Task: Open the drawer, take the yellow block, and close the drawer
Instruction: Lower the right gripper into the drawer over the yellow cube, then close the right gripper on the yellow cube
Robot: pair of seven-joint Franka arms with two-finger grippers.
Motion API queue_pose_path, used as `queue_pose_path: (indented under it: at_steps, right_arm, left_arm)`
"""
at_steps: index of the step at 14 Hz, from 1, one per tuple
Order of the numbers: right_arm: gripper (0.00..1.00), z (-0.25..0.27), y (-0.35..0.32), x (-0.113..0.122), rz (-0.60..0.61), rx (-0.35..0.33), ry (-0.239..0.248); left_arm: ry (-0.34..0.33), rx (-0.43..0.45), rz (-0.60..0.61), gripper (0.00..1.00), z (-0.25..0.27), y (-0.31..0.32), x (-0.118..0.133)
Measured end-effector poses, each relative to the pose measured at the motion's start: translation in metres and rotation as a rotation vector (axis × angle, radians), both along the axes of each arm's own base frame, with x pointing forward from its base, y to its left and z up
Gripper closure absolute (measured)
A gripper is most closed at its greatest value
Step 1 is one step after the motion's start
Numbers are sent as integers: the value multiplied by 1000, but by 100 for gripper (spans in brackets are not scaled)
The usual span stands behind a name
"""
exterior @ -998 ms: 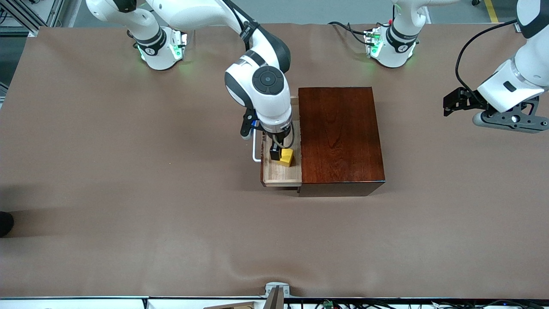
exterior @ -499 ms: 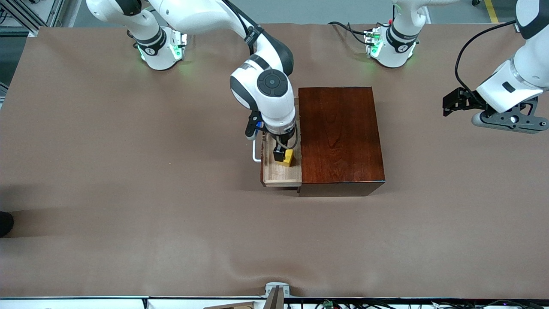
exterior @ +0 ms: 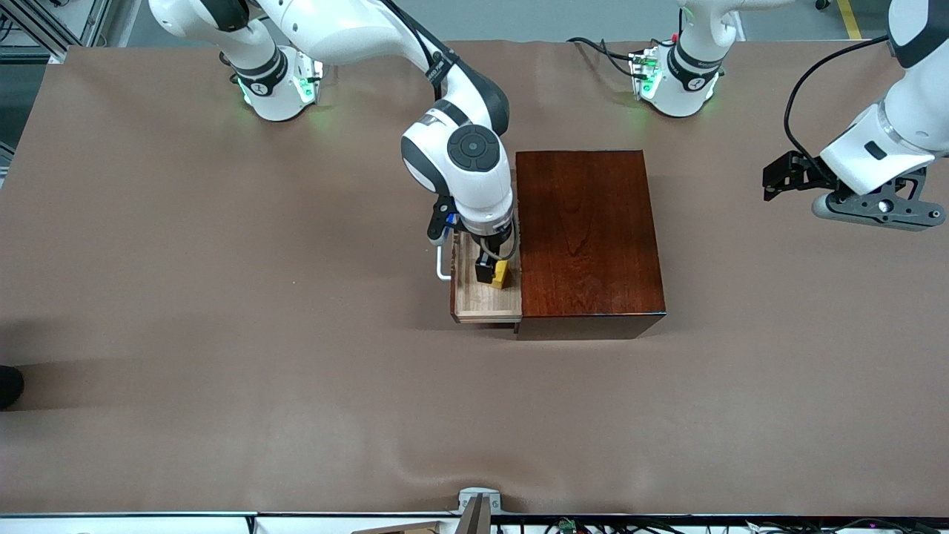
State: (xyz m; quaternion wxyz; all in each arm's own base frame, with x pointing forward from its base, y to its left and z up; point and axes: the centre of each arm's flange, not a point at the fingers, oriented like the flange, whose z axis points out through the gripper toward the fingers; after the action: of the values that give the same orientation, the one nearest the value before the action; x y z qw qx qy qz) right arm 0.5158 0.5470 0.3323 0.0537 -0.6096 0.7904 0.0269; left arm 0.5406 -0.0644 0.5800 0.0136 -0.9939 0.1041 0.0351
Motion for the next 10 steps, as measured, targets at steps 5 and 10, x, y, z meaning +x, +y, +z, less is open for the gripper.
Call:
queue_pose_path:
  at_steps: [5,10]
  right_arm:
    - [0,1,-1,3,-3,2,-8]
    - [0,6,-3,7,-7,3,-21]
  left_arm:
    - [0,0,0,0,0,0,0]
    - [1,0,1,0,0,1,0]
